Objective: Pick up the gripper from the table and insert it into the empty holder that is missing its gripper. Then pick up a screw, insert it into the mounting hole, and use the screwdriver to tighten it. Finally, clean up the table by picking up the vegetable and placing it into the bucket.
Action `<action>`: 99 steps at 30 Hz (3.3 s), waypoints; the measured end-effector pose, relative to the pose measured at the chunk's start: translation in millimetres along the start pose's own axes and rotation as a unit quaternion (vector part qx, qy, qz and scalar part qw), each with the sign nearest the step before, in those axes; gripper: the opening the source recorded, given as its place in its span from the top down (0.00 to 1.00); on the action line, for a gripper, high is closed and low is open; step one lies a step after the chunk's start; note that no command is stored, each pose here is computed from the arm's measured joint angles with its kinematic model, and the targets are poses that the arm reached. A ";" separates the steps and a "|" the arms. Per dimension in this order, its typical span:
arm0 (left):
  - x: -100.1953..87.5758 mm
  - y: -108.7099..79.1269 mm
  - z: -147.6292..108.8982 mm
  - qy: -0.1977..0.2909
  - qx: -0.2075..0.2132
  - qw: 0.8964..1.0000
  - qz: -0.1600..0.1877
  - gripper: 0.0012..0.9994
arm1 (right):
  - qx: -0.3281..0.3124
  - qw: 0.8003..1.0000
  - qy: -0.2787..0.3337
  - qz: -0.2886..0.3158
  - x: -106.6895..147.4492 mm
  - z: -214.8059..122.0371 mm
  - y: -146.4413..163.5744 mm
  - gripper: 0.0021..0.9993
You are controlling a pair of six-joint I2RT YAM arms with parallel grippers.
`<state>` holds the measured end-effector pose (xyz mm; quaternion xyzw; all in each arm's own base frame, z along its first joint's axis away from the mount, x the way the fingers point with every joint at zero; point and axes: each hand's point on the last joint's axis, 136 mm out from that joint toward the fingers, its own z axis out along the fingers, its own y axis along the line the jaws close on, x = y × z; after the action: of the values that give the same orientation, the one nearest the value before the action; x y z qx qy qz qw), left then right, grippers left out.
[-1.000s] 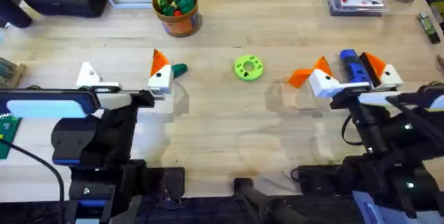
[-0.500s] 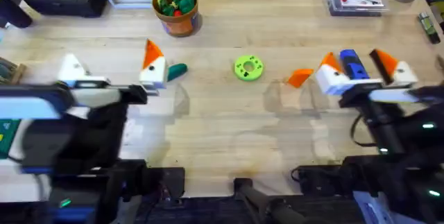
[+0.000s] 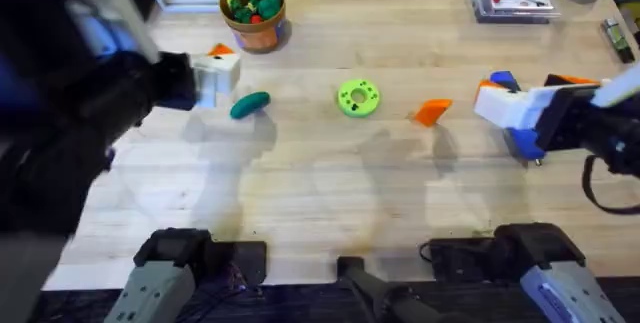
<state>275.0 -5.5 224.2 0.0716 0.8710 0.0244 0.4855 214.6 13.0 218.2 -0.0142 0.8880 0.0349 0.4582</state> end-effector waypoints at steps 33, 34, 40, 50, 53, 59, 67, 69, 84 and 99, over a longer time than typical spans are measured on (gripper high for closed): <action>-62.6 -163.0 -74.7 -0.185 0.373 0.900 0.125 0.01 | -0.003 0.999 0.034 0.003 9.9 7.7 0.4 0.01; -60.6 -163.8 -74.6 -0.181 0.376 0.900 0.125 0.01 | -0.003 0.999 0.034 0.003 9.8 7.7 0.3 0.01; -58.7 -165.2 -73.1 -0.175 0.380 0.899 0.124 0.01 | -0.003 0.999 0.034 0.003 9.8 7.7 0.3 0.01; -49.3 -161.0 -83.5 -0.198 0.373 0.898 0.127 0.01 | -0.003 0.999 0.034 0.003 9.9 7.7 0.3 0.01; -39.5 -157.3 -93.8 -0.246 0.363 0.889 0.133 0.01 | -0.003 0.999 0.034 0.003 9.9 7.7 0.4 0.01; -12.2 -150.5 -92.9 -0.340 0.340 0.868 0.122 0.01 | -0.003 0.999 0.034 0.003 9.9 7.7 0.4 0.01; 33.8 -157.2 -70.6 -0.357 0.355 0.859 0.098 0.01 | -0.003 0.999 0.034 0.003 9.8 7.7 0.3 0.01; 37.6 -158.0 -70.0 -0.358 0.358 0.857 0.094 0.01 | -0.003 0.999 0.034 0.003 9.8 7.6 0.3 0.01; 82.7 -171.4 -53.3 -0.254 0.414 0.871 0.077 0.01 | -0.003 0.999 0.034 0.003 9.8 7.6 0.3 0.01; 93.0 -182.8 -69.1 -0.215 0.488 0.845 0.040 0.01 | -0.003 0.999 0.034 0.003 9.9 7.7 0.3 0.01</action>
<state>149.7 -170.6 161.9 0.3377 0.6405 -0.4007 0.5615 215.1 14.0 205.7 -0.0141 0.9030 0.0380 0.4278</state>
